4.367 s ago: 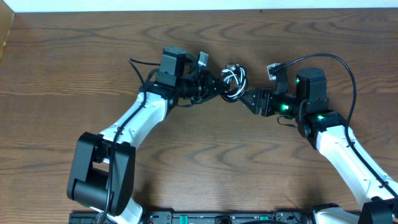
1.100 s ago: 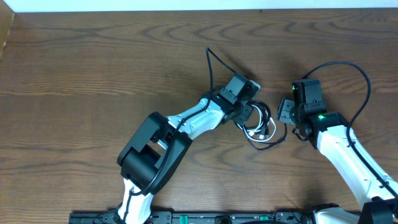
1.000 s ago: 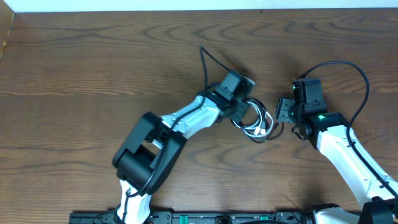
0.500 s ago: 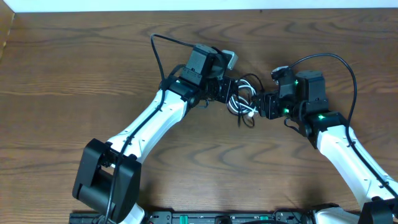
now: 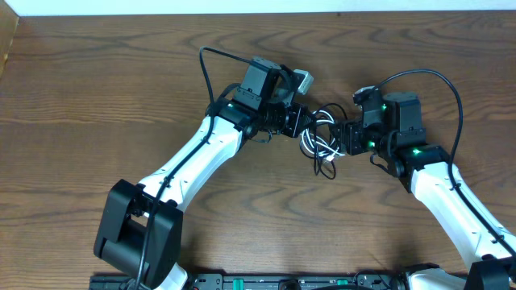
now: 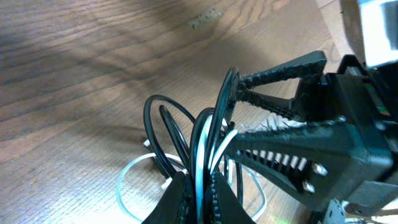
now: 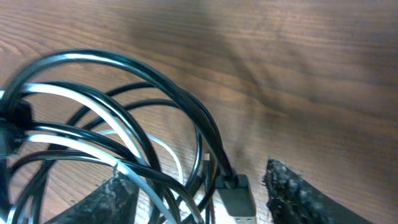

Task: Untangle cables

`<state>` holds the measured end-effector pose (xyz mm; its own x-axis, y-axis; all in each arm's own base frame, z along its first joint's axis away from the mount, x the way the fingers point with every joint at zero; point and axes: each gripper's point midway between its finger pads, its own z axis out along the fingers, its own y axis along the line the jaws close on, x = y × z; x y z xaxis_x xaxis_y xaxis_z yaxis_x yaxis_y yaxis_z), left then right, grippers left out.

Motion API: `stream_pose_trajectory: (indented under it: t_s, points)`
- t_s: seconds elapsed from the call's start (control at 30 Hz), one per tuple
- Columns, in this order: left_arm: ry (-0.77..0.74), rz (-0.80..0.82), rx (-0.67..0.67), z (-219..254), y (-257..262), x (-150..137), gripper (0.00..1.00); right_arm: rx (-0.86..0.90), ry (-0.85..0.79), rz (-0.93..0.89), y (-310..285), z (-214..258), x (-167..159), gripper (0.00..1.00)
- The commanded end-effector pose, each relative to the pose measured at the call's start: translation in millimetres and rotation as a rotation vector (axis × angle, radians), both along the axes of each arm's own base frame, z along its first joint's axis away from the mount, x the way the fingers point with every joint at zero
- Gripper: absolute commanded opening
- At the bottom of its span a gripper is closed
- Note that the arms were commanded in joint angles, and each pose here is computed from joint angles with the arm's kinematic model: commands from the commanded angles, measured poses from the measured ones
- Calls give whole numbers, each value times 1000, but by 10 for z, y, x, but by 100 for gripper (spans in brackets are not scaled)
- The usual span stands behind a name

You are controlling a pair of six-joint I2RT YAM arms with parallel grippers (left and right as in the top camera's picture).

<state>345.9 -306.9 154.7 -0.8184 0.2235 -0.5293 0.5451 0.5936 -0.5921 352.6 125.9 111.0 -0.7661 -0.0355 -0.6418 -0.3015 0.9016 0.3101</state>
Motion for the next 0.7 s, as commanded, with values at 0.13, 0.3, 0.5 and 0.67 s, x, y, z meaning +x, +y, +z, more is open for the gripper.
stream_pose_trajectory:
  t_s: [0.13, 0.3, 0.5, 0.67]
  points:
    - [16, -75, -120, 301, -4, -99, 7, 37, 21, 88, 116, -11, -114, 40]
    - [14, -59, -120, 306, 52, -52, 8, 69, 26, 95, 160, 15, -123, 2]
    - [22, 14, -77, 225, 244, 85, 49, 167, 71, -21, 170, 73, -59, 1]
    - [80, 114, 34, 9, 520, 140, 54, 271, 61, -110, 200, 215, 74, 1]
